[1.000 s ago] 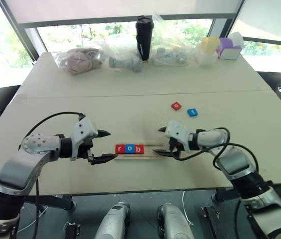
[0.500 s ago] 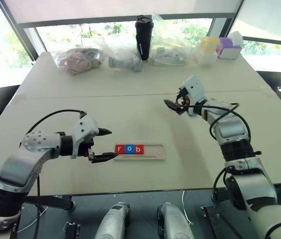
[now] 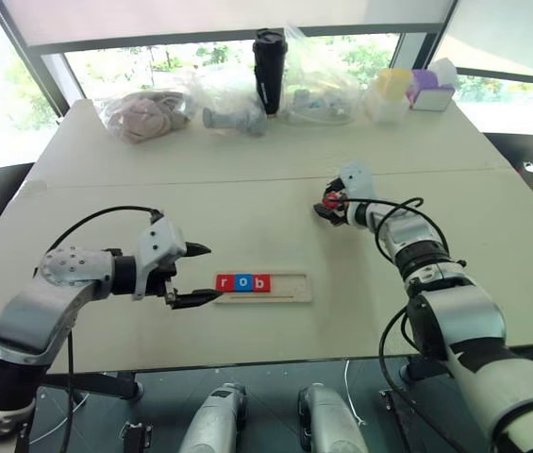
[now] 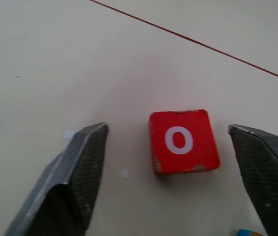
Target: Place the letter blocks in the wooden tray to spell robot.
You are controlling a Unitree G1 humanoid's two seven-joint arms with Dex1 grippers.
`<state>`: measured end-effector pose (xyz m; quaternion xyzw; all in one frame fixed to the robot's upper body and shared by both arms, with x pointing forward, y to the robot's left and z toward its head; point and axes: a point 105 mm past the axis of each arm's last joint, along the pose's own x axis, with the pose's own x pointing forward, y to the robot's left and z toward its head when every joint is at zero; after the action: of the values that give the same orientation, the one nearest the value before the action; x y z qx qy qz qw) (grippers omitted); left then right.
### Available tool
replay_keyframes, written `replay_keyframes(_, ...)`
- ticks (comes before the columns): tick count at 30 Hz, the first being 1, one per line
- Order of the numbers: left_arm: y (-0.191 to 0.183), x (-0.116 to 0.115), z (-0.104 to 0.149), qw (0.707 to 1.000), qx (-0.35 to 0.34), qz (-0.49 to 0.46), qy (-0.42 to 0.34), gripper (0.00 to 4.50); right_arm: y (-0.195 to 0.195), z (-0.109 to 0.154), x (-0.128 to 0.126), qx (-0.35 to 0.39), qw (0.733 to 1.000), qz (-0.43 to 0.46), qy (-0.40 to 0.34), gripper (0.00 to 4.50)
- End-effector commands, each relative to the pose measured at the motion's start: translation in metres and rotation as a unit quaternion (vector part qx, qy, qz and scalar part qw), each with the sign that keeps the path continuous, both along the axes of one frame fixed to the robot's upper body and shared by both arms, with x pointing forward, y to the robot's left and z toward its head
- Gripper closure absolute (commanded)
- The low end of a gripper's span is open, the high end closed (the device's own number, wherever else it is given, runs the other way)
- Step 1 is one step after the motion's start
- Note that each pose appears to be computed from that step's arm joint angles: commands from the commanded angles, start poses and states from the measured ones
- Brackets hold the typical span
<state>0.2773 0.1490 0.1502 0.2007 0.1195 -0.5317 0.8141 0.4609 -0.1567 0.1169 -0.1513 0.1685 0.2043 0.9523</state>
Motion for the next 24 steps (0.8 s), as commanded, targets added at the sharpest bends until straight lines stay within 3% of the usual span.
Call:
replay_keyframes(1,-0.002,-0.003,0.009,1.0,-0.005,-0.005,-0.019,0.0,-0.003,0.009,0.003,-0.005,1.0,-0.006,-0.008,2.57)
replay_keyframes(3,-0.003,-0.003,0.009,1.0,-0.006,-0.005,-0.019,0.0,-0.004,0.01,0.004,-0.004,1.0,-0.007,-0.011,3.37)
replay_keyframes(6,-0.004,-0.002,0.009,1.0,-0.006,-0.006,-0.02,0.0,-0.008,0.023,0.007,0.002,0.999,-0.014,-0.032,3.35)
replay_keyframes(9,-0.004,-0.003,0.009,1.0,-0.006,-0.007,-0.021,0.0,-0.015,0.054,0.002,0.03,0.997,-0.007,-0.069,3.35)
replay_keyframes(12,-0.003,-0.004,0.009,1.0,-0.005,-0.009,-0.02,0.0,-0.027,0.07,-0.04,0.091,0.993,-0.027,-0.069,3.35)
replay_keyframes(19,-0.009,-0.001,0.008,1.0,-0.011,-0.023,-0.017,0.0,-0.027,0.033,-0.126,0.143,0.976,-0.161,0.015,3.35)
replay_keyframes(24,-0.013,0.006,0.008,0.999,-0.014,-0.035,-0.016,0.0,-0.006,0.014,-0.148,0.145,0.965,-0.21,0.053,3.35)
